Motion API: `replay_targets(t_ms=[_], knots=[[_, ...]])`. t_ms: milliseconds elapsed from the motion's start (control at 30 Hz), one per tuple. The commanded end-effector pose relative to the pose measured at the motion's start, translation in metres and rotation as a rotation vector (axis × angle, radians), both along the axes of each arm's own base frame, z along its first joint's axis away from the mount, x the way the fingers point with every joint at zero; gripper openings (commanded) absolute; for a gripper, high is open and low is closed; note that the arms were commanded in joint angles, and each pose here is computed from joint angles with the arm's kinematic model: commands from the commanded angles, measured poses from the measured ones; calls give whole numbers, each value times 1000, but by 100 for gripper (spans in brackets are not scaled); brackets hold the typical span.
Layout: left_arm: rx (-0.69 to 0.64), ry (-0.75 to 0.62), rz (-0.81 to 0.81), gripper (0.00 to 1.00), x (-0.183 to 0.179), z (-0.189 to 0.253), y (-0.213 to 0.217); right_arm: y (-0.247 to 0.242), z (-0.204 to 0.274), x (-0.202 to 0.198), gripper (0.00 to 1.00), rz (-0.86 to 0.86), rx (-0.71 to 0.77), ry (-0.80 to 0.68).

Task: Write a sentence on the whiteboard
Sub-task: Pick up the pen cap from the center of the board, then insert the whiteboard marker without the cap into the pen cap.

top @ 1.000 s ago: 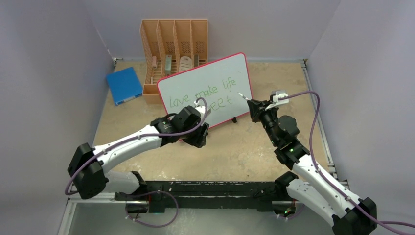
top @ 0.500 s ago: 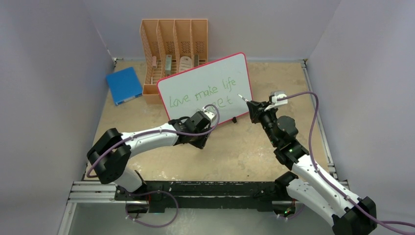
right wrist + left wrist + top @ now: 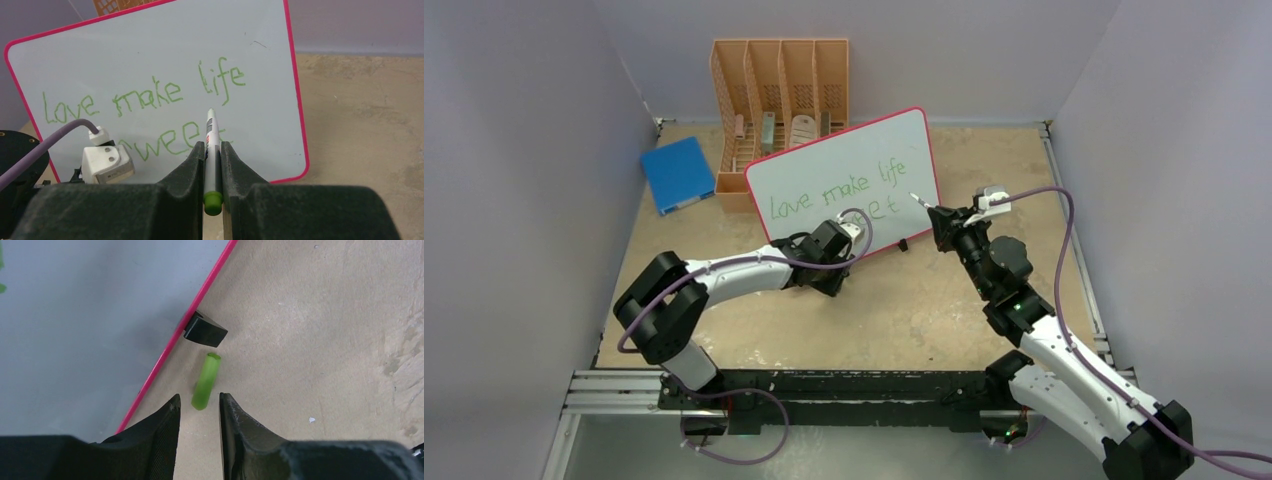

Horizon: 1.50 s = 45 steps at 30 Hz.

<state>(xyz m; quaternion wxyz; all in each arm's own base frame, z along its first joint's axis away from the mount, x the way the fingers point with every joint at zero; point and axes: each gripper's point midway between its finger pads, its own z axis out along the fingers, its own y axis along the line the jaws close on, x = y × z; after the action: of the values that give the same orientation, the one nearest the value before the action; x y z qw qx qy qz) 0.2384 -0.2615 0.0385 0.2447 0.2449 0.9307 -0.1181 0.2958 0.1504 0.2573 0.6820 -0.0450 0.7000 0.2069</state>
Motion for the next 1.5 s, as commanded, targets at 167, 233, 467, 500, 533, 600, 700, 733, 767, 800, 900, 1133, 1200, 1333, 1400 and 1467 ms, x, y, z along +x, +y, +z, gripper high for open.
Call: replay_targets(t_ms=[167,233,467,500,533,600,700,733,767,800,900,1133,1200,1333,1400,1467], knots=[[-23,24,-47,28,0,-11,-8,2,15,2,0,4,33,-43],[-17,33,-47,26,-1,-14,-7,2,15,2,0,4,33,-43],[-20,66,-65,16,-6,-24,-10,1,18,2,0,5,37,-47],[-23,65,-68,13,-6,-24,-10,1,18,1,0,6,36,-46],[-26,61,-71,11,-6,-23,-10,2,19,1,0,7,36,-46],[-45,48,-90,3,-8,-17,-12,4,20,0,0,20,39,-44],[-91,15,-112,0,-10,-3,-14,11,20,-3,0,62,35,-28],[-106,0,-120,0,-10,3,-15,12,22,-5,0,74,33,-25],[-122,-22,-128,0,-10,10,-16,14,23,-6,0,85,34,-20],[-131,-38,-132,0,-10,16,-16,16,25,-7,0,97,33,-15],[-155,-87,-145,0,-8,36,-17,22,33,-12,0,139,32,-7],[-179,-265,-206,0,0,90,-13,37,60,-30,0,270,18,2],[-196,-350,-253,0,1,110,-11,41,69,-37,0,314,9,-1],[-223,-546,-345,0,0,153,-2,47,85,-52,0,394,-19,-18],[-219,-639,-389,0,-1,168,4,51,92,-59,0,435,-26,-35],[-216,-732,-430,0,-3,183,10,53,94,-63,0,461,-28,-37]])
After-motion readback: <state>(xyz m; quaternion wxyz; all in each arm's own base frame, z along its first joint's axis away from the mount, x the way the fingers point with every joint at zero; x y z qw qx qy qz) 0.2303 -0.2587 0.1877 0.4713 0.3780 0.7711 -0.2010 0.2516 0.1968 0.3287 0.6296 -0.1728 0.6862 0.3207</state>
